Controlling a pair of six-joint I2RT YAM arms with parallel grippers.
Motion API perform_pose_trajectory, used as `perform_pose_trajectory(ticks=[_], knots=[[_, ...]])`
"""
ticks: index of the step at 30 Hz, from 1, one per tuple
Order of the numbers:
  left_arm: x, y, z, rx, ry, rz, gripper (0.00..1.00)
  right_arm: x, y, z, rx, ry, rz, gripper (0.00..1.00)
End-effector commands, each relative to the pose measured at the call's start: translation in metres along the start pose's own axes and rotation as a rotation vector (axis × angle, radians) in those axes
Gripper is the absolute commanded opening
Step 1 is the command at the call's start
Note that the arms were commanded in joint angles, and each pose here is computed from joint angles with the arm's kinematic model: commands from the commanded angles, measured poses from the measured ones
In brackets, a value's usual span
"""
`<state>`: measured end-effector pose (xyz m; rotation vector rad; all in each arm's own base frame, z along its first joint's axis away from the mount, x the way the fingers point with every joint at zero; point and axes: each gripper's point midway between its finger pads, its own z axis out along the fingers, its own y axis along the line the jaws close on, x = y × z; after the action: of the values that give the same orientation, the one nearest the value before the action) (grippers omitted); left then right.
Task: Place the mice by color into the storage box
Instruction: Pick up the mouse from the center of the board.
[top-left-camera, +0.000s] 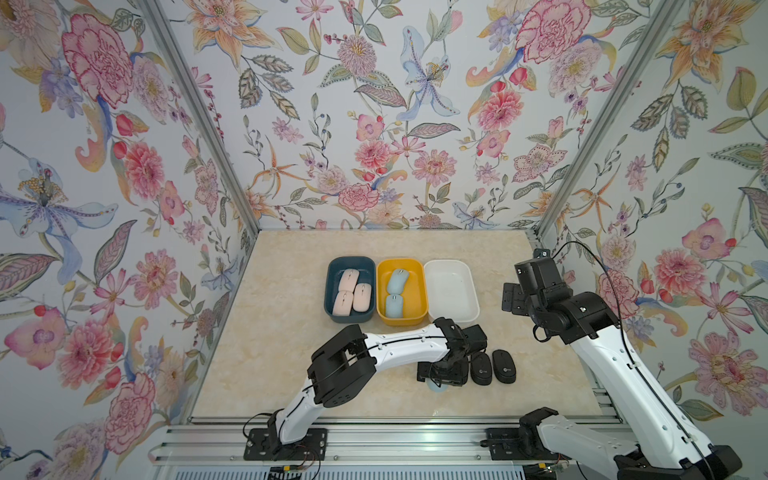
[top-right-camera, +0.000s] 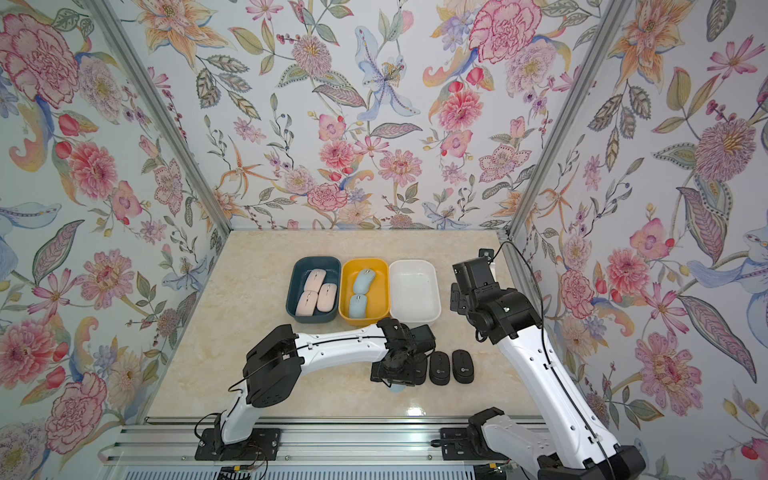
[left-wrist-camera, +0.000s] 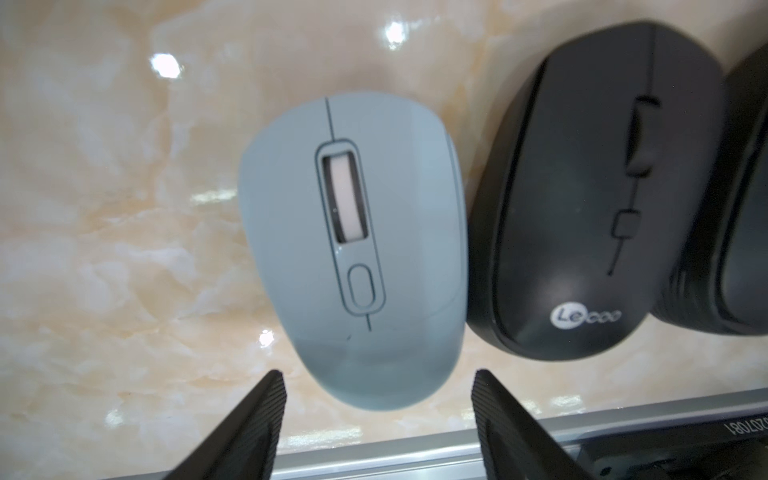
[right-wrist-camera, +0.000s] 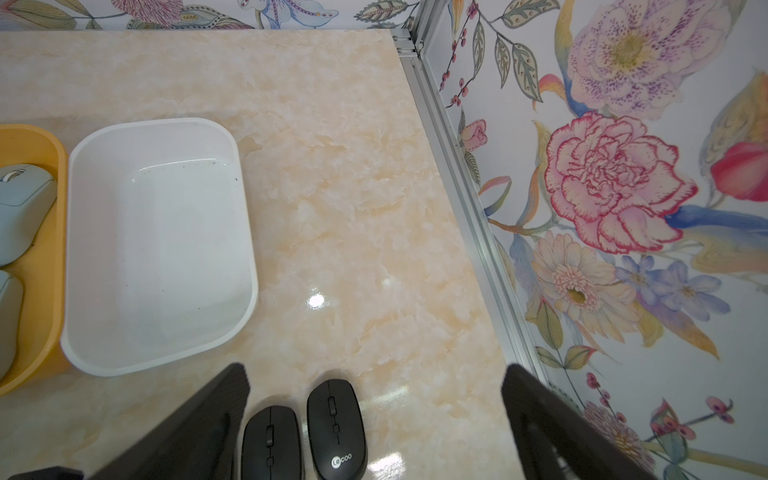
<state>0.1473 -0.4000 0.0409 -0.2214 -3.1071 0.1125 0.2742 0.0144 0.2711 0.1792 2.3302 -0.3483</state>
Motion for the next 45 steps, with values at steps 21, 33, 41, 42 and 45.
perform_pose_trajectory(ticks=[21,33,41,42,45], knots=[[-0.024,0.021,0.018,-0.042,0.031,-0.028,0.73,0.003,-0.002,0.006,0.022,0.017,-0.011,0.99],[-0.022,0.021,0.029,-0.067,0.038,-0.010,0.73,0.000,-0.001,0.007,0.017,0.013,-0.006,0.99],[-0.023,0.021,0.036,-0.087,0.039,0.010,0.61,0.000,0.001,0.007,0.010,0.014,-0.009,0.99],[-0.023,0.023,0.035,-0.091,0.039,0.009,0.57,0.000,0.001,0.007,0.010,0.014,-0.007,0.99],[-0.022,0.026,0.028,-0.098,0.032,0.016,0.54,0.000,0.001,0.008,0.009,0.017,-0.008,0.99]])
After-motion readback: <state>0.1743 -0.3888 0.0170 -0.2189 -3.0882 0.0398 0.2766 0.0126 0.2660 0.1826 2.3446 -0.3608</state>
